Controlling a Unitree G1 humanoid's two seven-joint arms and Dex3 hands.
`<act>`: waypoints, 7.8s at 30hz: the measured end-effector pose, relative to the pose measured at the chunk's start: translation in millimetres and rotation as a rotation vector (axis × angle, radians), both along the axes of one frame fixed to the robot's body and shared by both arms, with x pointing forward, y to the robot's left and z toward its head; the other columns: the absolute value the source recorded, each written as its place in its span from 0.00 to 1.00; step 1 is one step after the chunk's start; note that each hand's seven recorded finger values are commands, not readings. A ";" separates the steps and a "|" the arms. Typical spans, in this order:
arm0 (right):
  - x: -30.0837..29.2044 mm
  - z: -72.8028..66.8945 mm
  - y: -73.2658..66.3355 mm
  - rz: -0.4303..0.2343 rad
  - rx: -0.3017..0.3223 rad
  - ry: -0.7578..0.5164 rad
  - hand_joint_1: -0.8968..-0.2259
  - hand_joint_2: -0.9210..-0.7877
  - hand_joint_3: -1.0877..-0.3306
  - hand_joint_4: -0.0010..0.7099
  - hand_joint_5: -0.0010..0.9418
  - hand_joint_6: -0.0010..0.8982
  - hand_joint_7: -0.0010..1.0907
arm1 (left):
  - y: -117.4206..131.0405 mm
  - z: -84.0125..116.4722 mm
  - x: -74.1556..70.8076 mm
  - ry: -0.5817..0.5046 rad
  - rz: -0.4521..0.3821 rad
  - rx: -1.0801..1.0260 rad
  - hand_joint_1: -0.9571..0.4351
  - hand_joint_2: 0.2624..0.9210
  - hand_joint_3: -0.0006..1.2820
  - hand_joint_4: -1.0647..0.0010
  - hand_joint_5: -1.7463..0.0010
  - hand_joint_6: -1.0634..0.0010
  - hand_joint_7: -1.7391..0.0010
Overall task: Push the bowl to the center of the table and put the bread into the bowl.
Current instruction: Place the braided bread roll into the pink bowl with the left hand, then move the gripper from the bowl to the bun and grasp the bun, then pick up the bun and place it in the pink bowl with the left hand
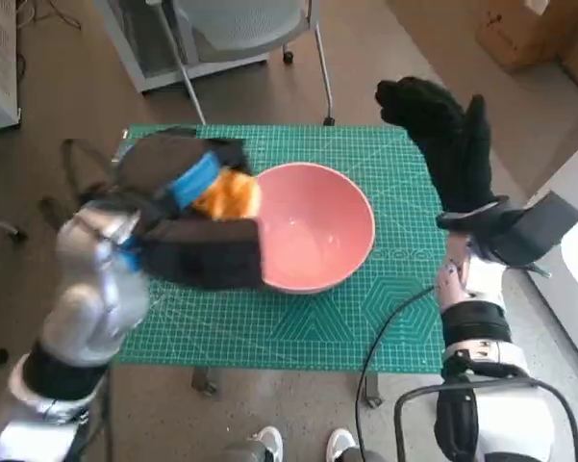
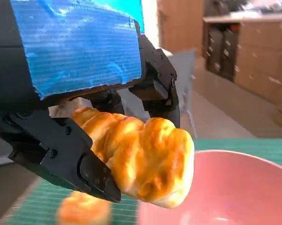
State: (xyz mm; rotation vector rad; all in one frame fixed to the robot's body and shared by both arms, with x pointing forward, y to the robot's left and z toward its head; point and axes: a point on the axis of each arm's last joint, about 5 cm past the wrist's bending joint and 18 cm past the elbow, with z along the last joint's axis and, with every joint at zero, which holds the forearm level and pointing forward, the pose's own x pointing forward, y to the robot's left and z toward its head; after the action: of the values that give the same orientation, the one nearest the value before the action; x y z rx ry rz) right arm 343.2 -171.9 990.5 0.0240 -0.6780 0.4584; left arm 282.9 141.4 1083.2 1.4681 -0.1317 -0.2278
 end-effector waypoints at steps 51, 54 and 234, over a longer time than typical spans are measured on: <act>-6.8 -12.2 -10.8 -0.074 -0.009 0.008 0.35 0.00 0.49 0.26 0.00 0.34 0.00 | -40.5 -40.1 79.3 0.332 -0.050 -0.044 0.46 0.82 0.00 1.00 1.00 0.83 1.00; -6.8 -13.1 -9.4 -0.073 -0.006 0.012 0.34 0.00 0.49 0.26 0.00 0.34 0.00 | -38.8 -39.8 77.6 0.319 -0.050 -0.037 0.45 0.82 0.00 1.00 1.00 0.83 1.00; -2.3 -13.3 -21.3 0.039 0.020 0.094 0.38 0.00 0.57 0.28 0.00 0.36 0.00 | 73.8 -114.8 64.0 0.305 0.350 0.060 0.69 1.00 0.06 0.43 0.26 0.37 0.38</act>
State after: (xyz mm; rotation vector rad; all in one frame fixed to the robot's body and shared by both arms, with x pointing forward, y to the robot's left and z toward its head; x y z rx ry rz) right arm 340.9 -193.1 977.2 0.0776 -0.5909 0.4847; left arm 346.9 215.2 968.4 1.4716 0.3793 -0.1688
